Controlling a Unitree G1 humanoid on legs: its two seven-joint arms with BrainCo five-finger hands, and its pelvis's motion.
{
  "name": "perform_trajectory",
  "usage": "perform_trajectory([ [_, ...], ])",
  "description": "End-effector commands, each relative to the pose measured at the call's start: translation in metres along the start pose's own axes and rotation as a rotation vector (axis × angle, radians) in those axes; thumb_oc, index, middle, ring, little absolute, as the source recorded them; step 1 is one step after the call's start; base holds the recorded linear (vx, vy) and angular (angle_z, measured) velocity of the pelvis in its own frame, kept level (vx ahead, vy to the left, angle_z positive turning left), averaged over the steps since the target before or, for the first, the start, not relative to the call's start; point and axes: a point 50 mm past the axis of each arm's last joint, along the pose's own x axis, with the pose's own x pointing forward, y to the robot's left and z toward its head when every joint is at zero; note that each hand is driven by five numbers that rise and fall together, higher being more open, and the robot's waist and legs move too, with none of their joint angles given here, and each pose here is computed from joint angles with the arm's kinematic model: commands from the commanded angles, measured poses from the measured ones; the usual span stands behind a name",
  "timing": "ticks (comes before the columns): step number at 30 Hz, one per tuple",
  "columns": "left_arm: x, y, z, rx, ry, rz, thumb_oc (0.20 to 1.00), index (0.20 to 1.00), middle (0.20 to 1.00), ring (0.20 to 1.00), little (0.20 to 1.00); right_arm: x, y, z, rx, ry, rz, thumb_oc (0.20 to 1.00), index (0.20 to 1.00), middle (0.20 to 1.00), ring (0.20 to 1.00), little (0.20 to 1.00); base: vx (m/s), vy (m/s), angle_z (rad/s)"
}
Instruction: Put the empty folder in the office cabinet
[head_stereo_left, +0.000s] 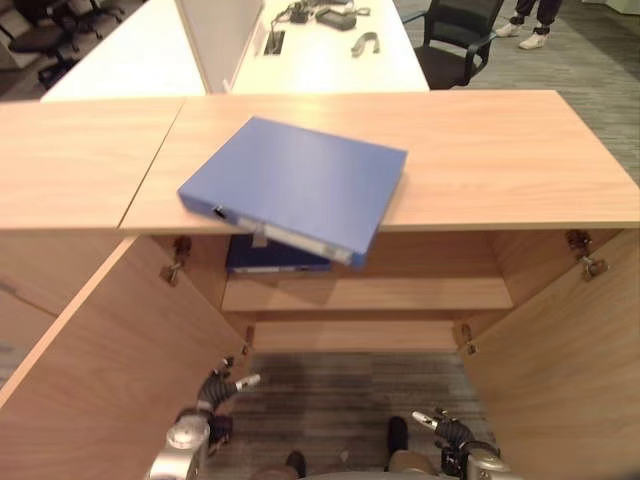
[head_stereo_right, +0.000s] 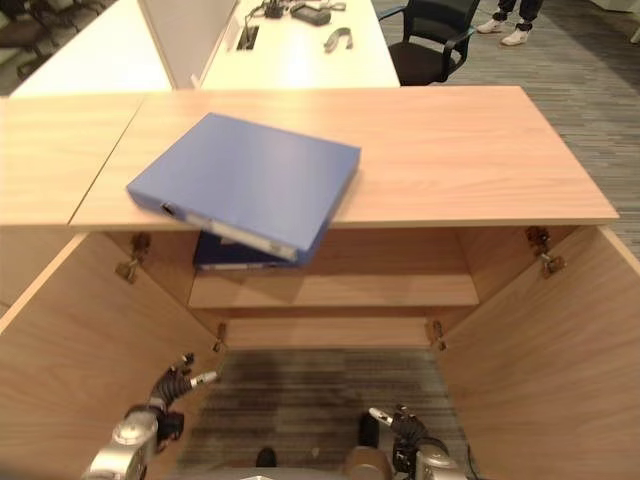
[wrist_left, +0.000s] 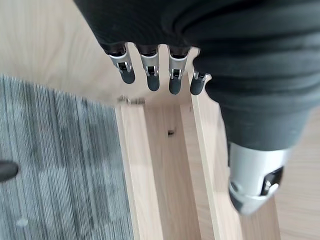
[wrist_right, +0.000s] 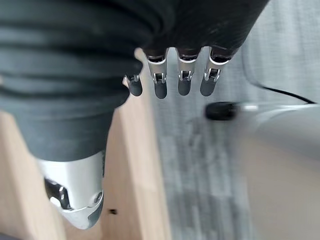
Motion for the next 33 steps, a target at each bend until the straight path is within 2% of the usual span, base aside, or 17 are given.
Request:
perform_trajectory([
  [1,0.011,0.011,0.035,0.029,-0.124,0.014,1.000,1.000,1.000,1.000,1.000,0.002,-0.002,0.016,-0.011,-0.058,0.004,1.000,1.000,1.000,1.000,1.000,0.03,-0.111,0.07],
  [16,0.012,0.002,0.032,0.021,-0.114,-0.004,1.000,1.000,1.000,1.000,1.000,-0.001,-0.011,0.012,-0.013,-0.052,-0.018,1.000,1.000,1.000,1.000,1.000,0.00,-0.100,0.19],
  [20,0.013,0.010,0.059,0.149,-0.216,0.033,1.000,1.000,1.000,1.000,1.000,0.000,-0.016,0.020,-0.007,-0.080,-0.037,1.000,1.000,1.000,1.000,1.000,-0.05,-0.030,0.23],
  [22,0.008,0.020,0.077,0.220,-0.296,0.091,1.000,1.000,1.000,1.000,1.000,-0.001,-0.020,0.025,0.001,-0.102,-0.054,1.000,1.000,1.000,1.000,1.000,0.00,-0.027,0.39],
  [26,-0.018,0.052,0.125,0.451,-0.555,0.361,1.000,1.000,1.000,1.000,1.000,-0.002,-0.025,0.025,0.043,-0.134,-0.111,1.000,1.000,1.000,1.000,1.000,0.04,-0.040,0.24],
  [33,-0.049,0.065,0.168,0.611,-0.801,0.569,1.000,1.000,1.000,1.000,1.000,-0.002,-0.016,0.014,0.040,-0.109,-0.094,1.000,1.000,1.000,1.000,1.000,0.00,-0.012,0.06],
])
